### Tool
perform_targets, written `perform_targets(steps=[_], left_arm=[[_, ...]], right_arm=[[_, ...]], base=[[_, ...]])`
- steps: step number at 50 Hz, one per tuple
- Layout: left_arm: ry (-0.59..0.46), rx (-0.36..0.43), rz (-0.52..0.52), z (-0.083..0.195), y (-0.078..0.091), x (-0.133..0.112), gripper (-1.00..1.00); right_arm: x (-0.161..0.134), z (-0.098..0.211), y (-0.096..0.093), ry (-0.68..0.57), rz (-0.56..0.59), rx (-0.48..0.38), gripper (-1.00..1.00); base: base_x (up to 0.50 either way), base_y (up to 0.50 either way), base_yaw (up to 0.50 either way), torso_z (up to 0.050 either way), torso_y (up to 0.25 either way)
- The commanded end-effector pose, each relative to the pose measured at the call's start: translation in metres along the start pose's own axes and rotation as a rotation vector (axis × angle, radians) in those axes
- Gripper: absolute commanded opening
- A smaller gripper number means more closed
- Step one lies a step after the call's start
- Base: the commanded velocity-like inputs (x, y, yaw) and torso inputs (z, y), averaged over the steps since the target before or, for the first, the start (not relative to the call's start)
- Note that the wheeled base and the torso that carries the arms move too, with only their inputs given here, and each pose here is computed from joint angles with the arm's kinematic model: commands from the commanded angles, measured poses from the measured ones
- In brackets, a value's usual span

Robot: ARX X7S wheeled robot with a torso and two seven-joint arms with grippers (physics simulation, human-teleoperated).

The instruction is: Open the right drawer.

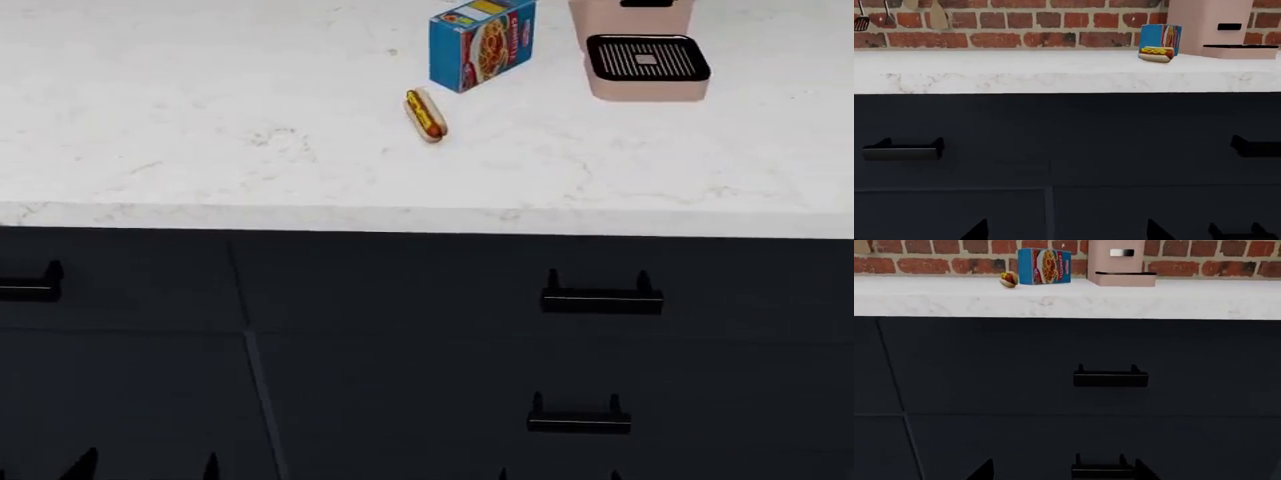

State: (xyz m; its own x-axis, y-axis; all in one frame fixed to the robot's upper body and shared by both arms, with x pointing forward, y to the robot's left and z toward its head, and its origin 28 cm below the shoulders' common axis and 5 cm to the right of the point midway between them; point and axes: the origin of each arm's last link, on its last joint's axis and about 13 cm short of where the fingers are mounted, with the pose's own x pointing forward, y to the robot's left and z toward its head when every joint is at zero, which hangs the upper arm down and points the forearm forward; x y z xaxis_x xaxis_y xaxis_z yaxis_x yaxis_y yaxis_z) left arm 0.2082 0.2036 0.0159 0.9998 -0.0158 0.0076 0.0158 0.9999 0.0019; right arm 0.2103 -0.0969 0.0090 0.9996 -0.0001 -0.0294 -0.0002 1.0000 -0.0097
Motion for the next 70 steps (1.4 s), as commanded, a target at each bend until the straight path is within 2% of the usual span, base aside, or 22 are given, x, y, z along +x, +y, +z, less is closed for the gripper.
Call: perform_targets(steps=[1, 23, 33, 44, 70], left_arm=[[0.001, -0.003, 0.0, 0.0006, -0.0002, -0.0002, 1.0], [-0.015, -0.016, -0.013, 0.0032, -0.0013, -0.0017, 1.0], [-0.057, -0.011, -0.036, 0.0033, -0.0012, -0.0031, 1.0], [-0.049, 0.025, -0.056, 0.0038, -0.0027, -0.0037, 1.0], [-0.048, 0.015, -0.086, 0.0032, -0.0037, -0.0047, 1.0]], right_arm=[[-0.0002, 0.0003, 0.0002, 0.004, 0.0, -0.002, 1.0], [-0.0017, 0.0008, 0.0, -0.001, -0.004, -0.001, 1.0], [-0.0009, 0.0003, -0.0007, -0.01, -0.008, -0.007, 1.0], [0.0, -0.0026, -0.001, -0.006, -0.007, -0.009, 1.0], [-0.0002, -0.0025, -0.001, -0.001, -0.012, -0.009, 1.0]], base=[[0.0, -0.21, 0.0, 0.0, 0.0], [0.0, -0.2, 0.0, 0.0, 0.0], [0.0, 0.0, 0.0, 0.0, 0.0], [0.0, 0.0, 0.0, 0.0, 0.0], [0.0, 0.0, 0.0, 0.0, -0.136]])
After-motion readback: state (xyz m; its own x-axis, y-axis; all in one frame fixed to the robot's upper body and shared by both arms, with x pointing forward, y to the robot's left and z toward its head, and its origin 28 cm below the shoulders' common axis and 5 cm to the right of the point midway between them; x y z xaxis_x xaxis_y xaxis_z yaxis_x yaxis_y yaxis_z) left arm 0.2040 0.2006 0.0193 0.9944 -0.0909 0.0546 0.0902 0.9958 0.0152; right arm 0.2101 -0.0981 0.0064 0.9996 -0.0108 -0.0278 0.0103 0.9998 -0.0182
